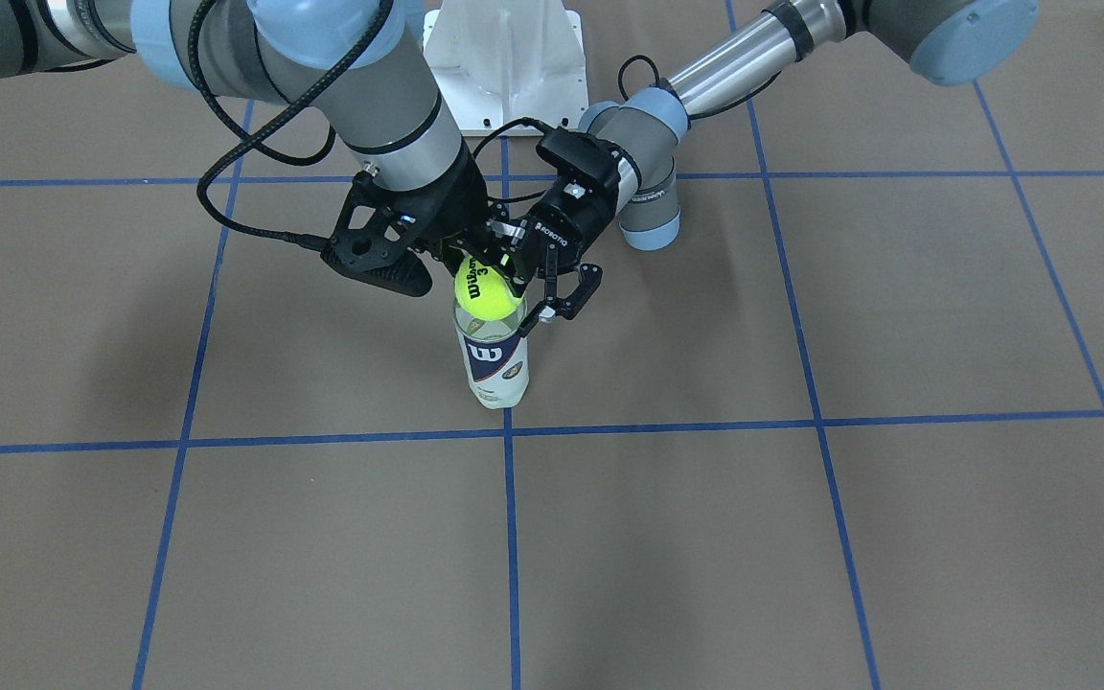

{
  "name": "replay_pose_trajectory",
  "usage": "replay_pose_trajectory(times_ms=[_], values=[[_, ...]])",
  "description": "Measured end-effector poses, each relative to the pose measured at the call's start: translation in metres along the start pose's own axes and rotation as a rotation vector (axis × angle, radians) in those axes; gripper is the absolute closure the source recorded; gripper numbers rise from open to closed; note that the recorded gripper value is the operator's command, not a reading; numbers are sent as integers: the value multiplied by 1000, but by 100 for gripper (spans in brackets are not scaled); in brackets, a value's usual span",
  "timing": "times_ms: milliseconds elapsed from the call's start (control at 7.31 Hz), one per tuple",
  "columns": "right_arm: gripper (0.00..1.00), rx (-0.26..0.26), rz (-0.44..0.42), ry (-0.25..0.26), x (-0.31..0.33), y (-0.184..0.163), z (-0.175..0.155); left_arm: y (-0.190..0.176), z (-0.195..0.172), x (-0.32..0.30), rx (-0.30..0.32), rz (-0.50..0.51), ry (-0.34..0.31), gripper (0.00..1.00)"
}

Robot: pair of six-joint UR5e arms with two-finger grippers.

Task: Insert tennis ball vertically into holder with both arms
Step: 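Lower the second ball into the can and open the right gripper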

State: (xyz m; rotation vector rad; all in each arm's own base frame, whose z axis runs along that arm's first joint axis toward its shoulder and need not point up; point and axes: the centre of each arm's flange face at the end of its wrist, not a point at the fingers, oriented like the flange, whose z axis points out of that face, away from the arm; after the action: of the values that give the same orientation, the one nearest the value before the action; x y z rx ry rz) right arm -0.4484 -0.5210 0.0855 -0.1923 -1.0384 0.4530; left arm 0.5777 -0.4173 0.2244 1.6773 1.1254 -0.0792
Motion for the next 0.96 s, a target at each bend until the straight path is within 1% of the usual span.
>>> replay_pose_trajectory(times_ms=[137,274,958], values=[[13,0,1,1,0,0,1,0,0,0,-1,0,0,11],[2,1,2,2,-1,-1,1,1,0,-1,-1,1,0,11],[1,2,-4,1,-1,-2,1,1,-1,-1,-2,1,0,9]])
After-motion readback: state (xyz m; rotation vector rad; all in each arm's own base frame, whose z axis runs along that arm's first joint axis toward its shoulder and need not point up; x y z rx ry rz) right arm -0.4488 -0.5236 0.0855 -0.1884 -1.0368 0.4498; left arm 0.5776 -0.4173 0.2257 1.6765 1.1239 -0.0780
